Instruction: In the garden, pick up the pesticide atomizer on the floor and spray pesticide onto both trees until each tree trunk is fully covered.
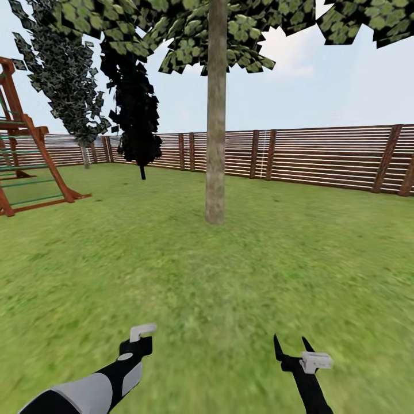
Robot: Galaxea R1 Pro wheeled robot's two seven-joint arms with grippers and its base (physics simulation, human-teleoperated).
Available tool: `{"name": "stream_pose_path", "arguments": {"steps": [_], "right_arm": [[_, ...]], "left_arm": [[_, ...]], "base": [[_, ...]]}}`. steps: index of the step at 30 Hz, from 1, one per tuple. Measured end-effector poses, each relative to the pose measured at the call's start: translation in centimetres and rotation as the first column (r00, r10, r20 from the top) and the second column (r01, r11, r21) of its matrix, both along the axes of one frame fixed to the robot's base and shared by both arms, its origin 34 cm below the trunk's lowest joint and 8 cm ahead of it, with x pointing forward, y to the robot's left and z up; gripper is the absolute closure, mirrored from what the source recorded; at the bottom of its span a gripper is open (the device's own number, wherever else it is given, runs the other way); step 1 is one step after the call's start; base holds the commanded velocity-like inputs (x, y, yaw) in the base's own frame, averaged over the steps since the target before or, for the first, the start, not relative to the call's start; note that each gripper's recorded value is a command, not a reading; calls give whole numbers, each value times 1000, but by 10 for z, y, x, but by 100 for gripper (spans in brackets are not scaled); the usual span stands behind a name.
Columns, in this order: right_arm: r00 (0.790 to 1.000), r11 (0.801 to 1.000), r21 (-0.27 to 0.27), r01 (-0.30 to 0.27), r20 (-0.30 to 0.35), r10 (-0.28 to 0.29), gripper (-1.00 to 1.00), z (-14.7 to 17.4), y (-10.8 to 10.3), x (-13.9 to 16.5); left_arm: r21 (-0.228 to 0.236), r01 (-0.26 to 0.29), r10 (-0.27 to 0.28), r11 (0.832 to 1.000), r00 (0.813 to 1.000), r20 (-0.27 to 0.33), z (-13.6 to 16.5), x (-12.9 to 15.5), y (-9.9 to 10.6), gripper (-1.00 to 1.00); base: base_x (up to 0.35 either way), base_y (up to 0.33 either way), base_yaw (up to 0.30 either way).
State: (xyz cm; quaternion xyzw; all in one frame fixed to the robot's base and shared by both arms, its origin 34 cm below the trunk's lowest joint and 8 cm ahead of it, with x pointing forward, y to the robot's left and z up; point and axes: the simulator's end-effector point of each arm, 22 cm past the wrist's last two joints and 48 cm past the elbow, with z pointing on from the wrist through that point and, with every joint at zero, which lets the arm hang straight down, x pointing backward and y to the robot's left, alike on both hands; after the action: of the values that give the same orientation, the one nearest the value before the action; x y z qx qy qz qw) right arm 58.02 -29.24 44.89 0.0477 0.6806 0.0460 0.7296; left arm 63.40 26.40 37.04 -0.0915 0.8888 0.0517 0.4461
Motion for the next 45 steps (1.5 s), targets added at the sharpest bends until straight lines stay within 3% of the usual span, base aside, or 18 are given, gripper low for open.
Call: {"name": "stream_pose_path", "arguments": {"steps": [45], "right_arm": [[1000, 1000, 0, 0, 0, 0, -100, 0, 0, 0]], "left_arm": [[0, 0, 0, 1000, 1000, 0, 0, 0, 0, 100]], "base": [[337, 0, 0]]}}
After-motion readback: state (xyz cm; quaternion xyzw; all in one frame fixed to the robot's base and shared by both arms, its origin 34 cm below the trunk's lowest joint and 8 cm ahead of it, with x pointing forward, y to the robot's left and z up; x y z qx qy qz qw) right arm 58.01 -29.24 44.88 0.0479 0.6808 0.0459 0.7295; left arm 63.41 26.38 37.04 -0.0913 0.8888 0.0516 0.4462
